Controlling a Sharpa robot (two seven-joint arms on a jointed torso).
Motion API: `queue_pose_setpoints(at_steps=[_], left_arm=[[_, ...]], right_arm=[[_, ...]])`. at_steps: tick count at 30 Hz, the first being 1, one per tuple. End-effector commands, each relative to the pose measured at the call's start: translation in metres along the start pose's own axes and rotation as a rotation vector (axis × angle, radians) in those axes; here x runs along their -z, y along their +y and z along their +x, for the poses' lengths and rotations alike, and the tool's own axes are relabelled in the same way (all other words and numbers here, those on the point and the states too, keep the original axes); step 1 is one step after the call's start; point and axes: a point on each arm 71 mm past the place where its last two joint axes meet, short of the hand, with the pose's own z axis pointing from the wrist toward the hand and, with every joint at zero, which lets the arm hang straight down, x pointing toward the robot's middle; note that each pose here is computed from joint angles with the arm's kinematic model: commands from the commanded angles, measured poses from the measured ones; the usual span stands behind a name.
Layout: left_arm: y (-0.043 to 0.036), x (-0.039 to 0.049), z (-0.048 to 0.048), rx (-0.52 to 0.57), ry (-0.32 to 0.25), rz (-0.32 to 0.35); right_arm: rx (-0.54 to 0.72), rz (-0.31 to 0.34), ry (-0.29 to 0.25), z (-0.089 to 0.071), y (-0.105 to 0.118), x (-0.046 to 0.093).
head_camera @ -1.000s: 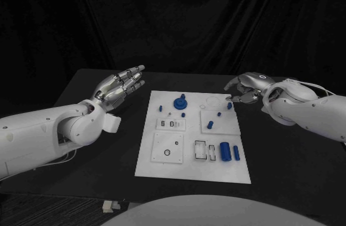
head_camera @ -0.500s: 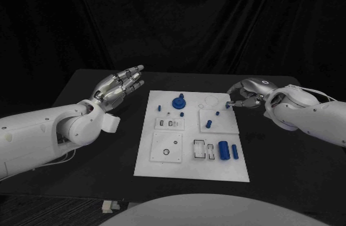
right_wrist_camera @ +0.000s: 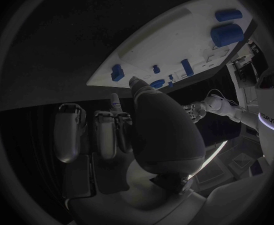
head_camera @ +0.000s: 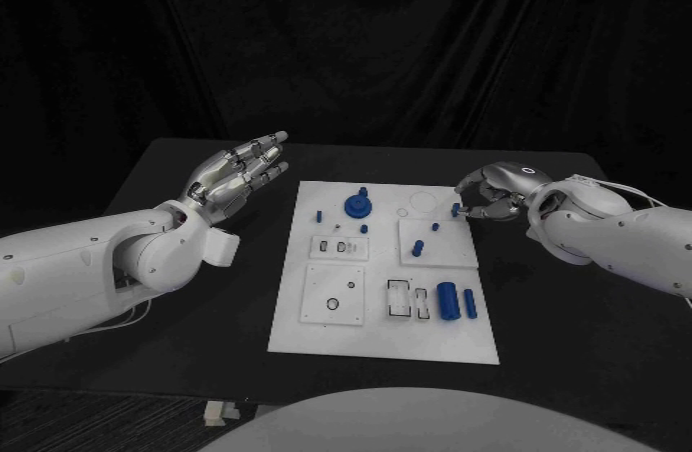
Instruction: Assemble the parts on the task board
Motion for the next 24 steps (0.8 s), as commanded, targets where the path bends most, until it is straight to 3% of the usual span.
queue_pose_setpoints(at_steps=[1,24], left_arm=[[-0.0009,0.0001,0.0015,0.008,0.011,0.014],[-0.0009,0.0009,0.0013,0.01,0.012,0.012]], right_arm=[[0.001,0.028,0.016,0.003,-0.004,-0.001],[0.009,0.058,0.048,0.015,-0.009,-0.007]])
